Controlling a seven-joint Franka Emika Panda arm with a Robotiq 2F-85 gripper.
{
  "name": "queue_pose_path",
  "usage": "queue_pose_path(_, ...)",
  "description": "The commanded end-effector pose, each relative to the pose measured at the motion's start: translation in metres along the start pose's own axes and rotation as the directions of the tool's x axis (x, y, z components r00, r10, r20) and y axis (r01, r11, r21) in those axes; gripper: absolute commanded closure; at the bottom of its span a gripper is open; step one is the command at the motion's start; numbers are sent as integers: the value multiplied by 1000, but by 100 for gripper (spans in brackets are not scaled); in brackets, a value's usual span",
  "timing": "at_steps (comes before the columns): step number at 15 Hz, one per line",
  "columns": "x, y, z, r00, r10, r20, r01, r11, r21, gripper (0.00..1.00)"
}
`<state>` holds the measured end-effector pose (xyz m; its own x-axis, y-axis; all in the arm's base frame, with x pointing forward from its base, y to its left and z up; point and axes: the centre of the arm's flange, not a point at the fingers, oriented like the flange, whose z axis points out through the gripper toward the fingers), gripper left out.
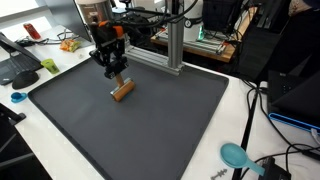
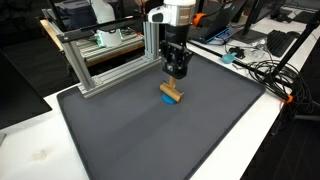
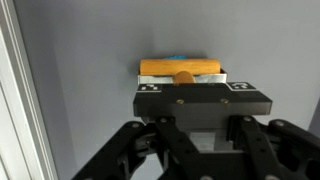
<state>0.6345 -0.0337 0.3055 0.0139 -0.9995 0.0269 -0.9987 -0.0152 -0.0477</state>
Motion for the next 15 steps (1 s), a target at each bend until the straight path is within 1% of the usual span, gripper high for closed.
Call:
queue_pose_path(1,10,-6,20,1000,28,7,-27,999,-23,78)
queue_pose_path(6,10,-11,31,999,40,-14,-41,998,-37,78)
queue_pose_path(10,15,-13,34,996,69,-50,-70,997,-29,78)
queue_pose_path(15,19,-12,34,995,83,-62,-84,996,-16,78)
